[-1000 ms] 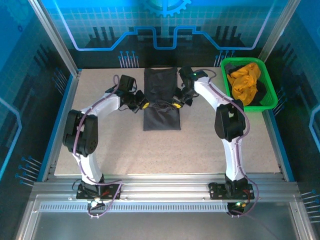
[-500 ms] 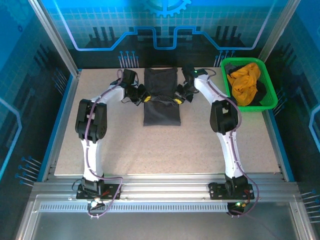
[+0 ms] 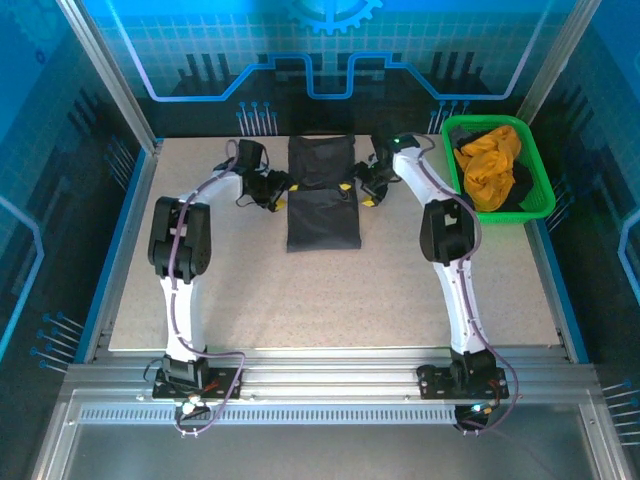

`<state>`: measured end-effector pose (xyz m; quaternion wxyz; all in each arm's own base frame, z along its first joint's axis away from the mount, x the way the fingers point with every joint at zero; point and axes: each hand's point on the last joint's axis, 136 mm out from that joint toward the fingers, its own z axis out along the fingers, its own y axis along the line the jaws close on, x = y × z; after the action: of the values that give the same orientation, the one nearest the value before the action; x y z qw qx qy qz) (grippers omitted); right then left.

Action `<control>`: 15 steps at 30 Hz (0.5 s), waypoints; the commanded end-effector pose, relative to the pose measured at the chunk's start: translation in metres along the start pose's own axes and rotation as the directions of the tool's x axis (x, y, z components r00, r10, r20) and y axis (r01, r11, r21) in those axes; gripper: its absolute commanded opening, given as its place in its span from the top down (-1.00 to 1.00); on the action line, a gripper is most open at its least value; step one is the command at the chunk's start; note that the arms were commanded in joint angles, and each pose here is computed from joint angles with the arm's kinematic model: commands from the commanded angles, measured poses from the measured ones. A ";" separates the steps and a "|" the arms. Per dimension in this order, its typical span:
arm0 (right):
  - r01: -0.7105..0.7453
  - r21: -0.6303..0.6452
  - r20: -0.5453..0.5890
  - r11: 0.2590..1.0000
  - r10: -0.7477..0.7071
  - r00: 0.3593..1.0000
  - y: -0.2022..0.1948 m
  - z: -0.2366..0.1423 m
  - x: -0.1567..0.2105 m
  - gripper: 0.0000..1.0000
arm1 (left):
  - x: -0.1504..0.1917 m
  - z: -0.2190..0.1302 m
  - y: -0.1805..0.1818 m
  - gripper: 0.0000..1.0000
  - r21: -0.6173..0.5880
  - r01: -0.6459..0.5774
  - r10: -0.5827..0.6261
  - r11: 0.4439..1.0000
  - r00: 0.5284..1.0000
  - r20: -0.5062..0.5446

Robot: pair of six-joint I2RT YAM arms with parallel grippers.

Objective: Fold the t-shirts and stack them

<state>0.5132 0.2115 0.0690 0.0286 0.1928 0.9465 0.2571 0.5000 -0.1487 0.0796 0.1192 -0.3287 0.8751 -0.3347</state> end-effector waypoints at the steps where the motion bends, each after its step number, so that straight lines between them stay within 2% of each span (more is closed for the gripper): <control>1: 0.045 0.023 0.076 0.999 -0.046 0.996 -0.003 -0.058 0.008 -0.40 | 0.014 -0.044 -0.003 -0.13 0.039 -0.005 0.003 0.999 0.998 0.064; 4: 0.060 0.045 0.092 0.997 -0.064 0.994 -0.018 -0.065 0.038 -0.44 | 0.051 -0.049 0.026 -0.05 0.044 0.078 -0.079 0.996 0.997 0.016; 8: 0.055 0.026 0.036 0.998 -0.056 0.998 -0.032 -0.047 0.089 -0.44 | 0.095 -0.043 0.057 -0.05 0.026 0.187 -0.185 0.982 0.981 -0.053; 11: 0.024 0.010 -0.026 1.000 -0.024 0.999 -0.041 -0.026 0.118 -0.45 | 0.111 -0.035 0.061 -0.08 0.026 0.223 -0.220 0.975 0.972 -0.082; 15: -0.029 -0.010 -0.072 1.000 0.028 0.997 -0.049 -0.005 0.133 -0.41 | 0.117 -0.020 0.067 -0.08 0.009 0.257 -0.255 0.966 0.962 -0.098</control>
<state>0.3652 0.2088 0.0595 -0.0104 0.1809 0.9547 0.2360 0.3579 -0.1692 0.0490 0.0347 -0.4064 0.8458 -0.3438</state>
